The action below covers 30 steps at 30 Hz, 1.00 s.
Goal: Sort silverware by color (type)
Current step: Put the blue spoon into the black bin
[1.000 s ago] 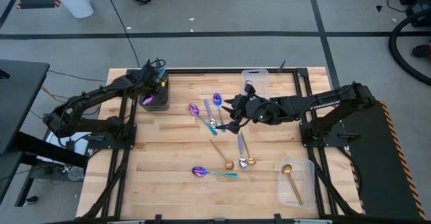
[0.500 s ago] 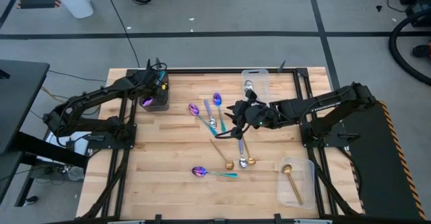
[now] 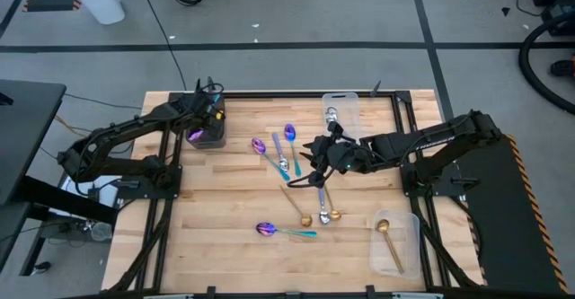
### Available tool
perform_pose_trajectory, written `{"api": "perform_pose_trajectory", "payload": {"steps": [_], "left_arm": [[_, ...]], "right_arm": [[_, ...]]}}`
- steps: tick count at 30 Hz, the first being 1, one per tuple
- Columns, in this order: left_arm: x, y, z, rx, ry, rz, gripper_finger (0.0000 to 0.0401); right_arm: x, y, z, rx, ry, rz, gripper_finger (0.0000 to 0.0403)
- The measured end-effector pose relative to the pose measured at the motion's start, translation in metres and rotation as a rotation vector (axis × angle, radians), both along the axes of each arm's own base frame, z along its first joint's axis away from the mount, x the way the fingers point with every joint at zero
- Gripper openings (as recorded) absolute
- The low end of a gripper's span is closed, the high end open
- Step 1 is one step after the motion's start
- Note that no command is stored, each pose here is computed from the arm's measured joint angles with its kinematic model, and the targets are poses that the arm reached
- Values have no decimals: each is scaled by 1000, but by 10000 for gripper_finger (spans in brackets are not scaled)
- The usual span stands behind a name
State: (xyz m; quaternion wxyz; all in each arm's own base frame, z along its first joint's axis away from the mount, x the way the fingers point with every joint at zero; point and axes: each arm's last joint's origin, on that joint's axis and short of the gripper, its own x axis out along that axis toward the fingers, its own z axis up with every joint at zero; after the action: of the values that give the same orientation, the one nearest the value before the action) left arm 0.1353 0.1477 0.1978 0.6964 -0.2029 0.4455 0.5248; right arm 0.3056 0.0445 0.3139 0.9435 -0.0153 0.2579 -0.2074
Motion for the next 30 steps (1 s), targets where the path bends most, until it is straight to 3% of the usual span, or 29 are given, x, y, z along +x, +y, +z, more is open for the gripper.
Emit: {"api": "perform_pose_trajectory", "payload": {"steps": [23,30], "left_arm": [[15,20,-38,-77,124,-42,16],[20,25,-45,-82,120,-43,36]], "right_arm": [[-1,4,0,1,0,14,118],[-1,4,0,1,0,14,118]]}}
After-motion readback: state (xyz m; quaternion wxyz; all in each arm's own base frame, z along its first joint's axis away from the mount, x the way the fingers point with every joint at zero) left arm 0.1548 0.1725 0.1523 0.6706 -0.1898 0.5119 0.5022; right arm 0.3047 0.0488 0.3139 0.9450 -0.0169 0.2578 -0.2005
